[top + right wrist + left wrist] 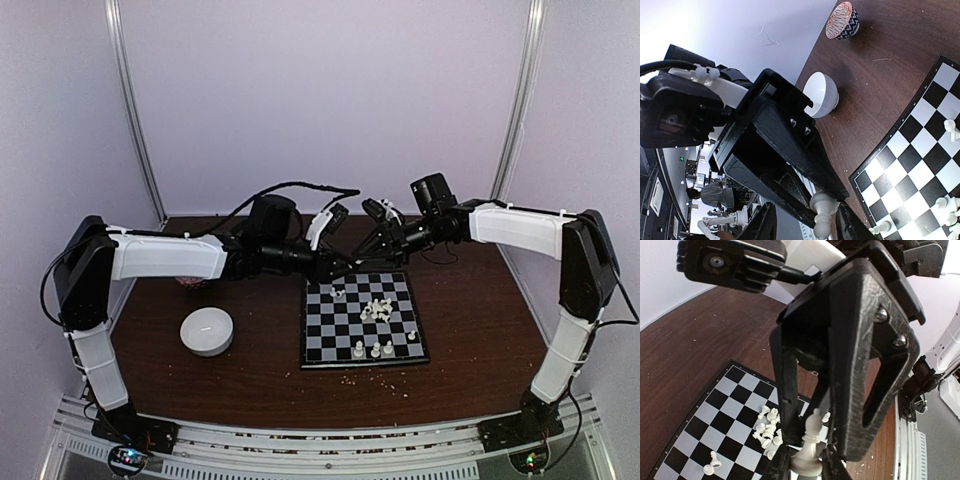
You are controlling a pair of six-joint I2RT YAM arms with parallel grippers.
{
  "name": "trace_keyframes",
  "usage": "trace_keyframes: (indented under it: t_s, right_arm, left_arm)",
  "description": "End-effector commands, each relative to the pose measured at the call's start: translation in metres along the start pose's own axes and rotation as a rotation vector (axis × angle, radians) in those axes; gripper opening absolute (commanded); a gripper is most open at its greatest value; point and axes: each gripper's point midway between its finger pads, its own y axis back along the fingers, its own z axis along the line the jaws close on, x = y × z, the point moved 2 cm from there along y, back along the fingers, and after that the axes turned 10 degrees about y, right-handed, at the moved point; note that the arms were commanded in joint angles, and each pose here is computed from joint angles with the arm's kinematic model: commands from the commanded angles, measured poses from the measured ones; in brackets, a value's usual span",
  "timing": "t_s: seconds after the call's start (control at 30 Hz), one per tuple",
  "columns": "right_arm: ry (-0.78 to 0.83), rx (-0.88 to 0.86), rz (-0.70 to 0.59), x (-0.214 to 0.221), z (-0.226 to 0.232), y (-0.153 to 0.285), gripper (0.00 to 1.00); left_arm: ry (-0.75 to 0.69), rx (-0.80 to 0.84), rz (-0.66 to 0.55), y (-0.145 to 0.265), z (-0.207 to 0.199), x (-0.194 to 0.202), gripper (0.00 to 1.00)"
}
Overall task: Set up the chess pieces on the board
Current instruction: Pass from the left arm to the right
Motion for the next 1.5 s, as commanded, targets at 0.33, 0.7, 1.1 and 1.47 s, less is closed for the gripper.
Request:
trace_keyframes:
  t_s: [0.33, 0.7, 1.1, 1.47]
  right_arm:
    - [-0.036, -0.037, -0.002, 0.004, -0.005, -0.005, 0.31]
    - [-0.034, -0.022, -0.006, 0.007, -0.008, -0.005, 0.23]
    - [0.015, 0.048, -0.002, 0.007, -0.008, 0.000, 0.03]
    - [0.316, 0.346, 0.149, 0.018, -0.012, 0.022, 0.02]
  left_arm:
    - [-0.035, 0.002, -0.036, -0.004, -0.004, -0.013, 0.18]
    - [-0.031, -0.019, -0.055, -0.004, -0.002, -0.018, 0.18]
    - [-0.015, -0.062, -0.058, -0.002, 0.005, -0.016, 0.33]
    - [-0.050, -0.244, 0.031, 0.053, 0.018, 0.025, 0.41]
